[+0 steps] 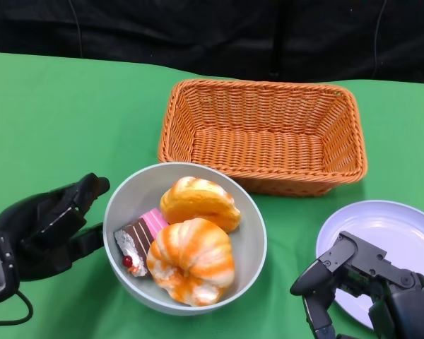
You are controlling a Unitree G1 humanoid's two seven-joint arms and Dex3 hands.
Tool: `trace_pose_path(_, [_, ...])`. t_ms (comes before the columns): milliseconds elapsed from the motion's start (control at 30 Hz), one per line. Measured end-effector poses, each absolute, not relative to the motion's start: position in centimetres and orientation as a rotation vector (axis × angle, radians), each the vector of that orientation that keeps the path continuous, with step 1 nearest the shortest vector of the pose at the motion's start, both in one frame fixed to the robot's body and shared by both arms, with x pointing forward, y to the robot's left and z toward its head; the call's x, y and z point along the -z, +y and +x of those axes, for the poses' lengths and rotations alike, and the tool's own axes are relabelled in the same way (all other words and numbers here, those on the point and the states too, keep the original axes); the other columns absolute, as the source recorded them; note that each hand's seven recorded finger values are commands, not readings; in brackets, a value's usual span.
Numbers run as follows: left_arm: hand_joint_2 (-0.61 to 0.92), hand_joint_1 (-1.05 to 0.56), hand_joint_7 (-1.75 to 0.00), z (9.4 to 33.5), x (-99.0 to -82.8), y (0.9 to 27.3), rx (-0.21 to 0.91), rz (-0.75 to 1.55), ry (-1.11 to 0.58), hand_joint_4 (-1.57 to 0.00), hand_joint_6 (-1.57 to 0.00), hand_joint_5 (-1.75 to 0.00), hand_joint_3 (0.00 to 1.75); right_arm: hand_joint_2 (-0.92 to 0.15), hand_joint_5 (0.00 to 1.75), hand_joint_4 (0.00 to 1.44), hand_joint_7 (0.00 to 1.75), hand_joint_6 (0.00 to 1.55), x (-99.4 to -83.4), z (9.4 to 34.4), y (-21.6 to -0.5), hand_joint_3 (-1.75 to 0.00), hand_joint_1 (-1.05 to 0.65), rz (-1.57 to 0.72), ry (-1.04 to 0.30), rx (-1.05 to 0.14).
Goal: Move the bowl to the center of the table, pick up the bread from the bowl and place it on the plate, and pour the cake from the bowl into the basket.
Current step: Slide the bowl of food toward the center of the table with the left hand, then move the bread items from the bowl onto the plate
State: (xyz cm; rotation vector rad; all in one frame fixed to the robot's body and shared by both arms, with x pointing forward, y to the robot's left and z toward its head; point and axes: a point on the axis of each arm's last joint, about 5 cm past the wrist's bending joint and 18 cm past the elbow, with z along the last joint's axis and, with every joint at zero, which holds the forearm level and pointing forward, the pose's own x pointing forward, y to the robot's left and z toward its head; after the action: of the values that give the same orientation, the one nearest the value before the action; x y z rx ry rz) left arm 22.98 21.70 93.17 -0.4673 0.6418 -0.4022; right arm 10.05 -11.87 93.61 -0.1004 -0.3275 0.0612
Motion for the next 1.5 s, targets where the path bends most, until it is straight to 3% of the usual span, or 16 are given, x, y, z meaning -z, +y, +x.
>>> trace_pose_path(133, [0.92, -0.65, 0.00, 22.8, -93.0, 20.8, 0.404, -0.486, 0.681, 0.00, 0.00, 0.00, 0.66, -0.47, 1.71, 0.66, 1.42, 0.71, -93.7, 10.1, -11.9, -1.15, -0.24, -0.116, -0.349, -0.049])
trace_pose_path(233, [0.92, -0.64, 0.00, 22.7, -92.7, 20.3, 0.418, -0.531, 0.710, 0.00, 0.00, 0.00, 0.71, -0.40, 1.60, 0.66, 1.22, 0.67, -93.9, 10.5, -12.0, -1.24, -0.23, -0.167, -0.399, -0.031])
trace_pose_path(367, [0.92, -0.65, 0.00, 22.6, -92.4, 19.6, 0.418, -0.569, 0.759, 0.00, 0.00, 0.00, 0.68, -0.52, 1.34, 0.60, 0.89, 0.56, -94.1, 11.4, -12.3, -0.98, -0.28, -0.297, -0.461, -0.042])
trace_pose_path(467, [0.92, -0.64, 0.00, 22.6, -92.4, 19.2, 0.425, -0.576, 0.777, 0.00, 0.00, 0.00, 0.68, -0.73, 1.21, 0.49, 0.73, 0.47, -94.7, 12.2, -12.3, -0.54, -0.38, -0.413, -0.523, -0.061])
trace_pose_path(633, [0.92, -0.64, 0.00, 22.8, -92.5, 18.7, 0.444, -0.583, 0.784, 0.00, 0.00, 0.00, 0.68, -0.81, 1.18, 0.47, 0.70, 0.45, -95.4, 12.7, -12.3, -0.37, -0.40, -0.493, -0.559, -0.075])
trace_pose_path(733, [0.92, -0.64, 0.00, 22.9, -92.5, 18.4, 0.460, -0.574, 0.793, 0.00, 0.00, 0.00, 0.66, -0.90, 1.16, 0.30, 0.68, 0.36, -95.8, 13.2, -12.1, -0.11, -0.50, -0.570, -0.544, -0.143])
trace_pose_path(900, [0.92, -0.63, 0.00, 22.9, -92.5, 17.4, 0.499, -0.565, 0.803, 0.00, 0.00, 0.00, 0.66, -0.92, 1.11, 0.16, 0.63, 0.23, -96.9, 14.1, -11.1, -0.05, -0.56, -0.689, -0.541, -0.268])
trace_pose_path(1033, [0.92, -0.63, 0.00, 22.9, -92.6, 17.0, 0.515, -0.553, 0.799, 0.00, 0.00, 0.00, 0.66, -0.89, 1.04, 0.14, 0.56, 0.27, -97.1, 14.5, -10.8, -0.01, -0.55, -0.737, -0.523, -0.299])
trace_pose_path(1267, [0.92, -0.61, 0.00, 22.7, -92.9, 16.4, 0.537, -0.532, 0.775, 0.00, 0.00, 0.00, 0.64, -0.90, 0.95, 0.15, 0.42, 0.30, -95.7, 15.7, -10.2, 0.00, -0.57, -0.844, -0.434, -0.361])
trace_pose_path(1500, [0.92, -0.57, -0.04, 22.6, -93.2, 15.7, 0.458, -0.315, 0.664, -0.06, -0.08, -0.03, 0.62, -0.90, 0.85, 0.20, 0.26, 0.40, -94.2, 17.1, -10.8, 0.00, -0.62, -1.021, -0.366, -0.406])
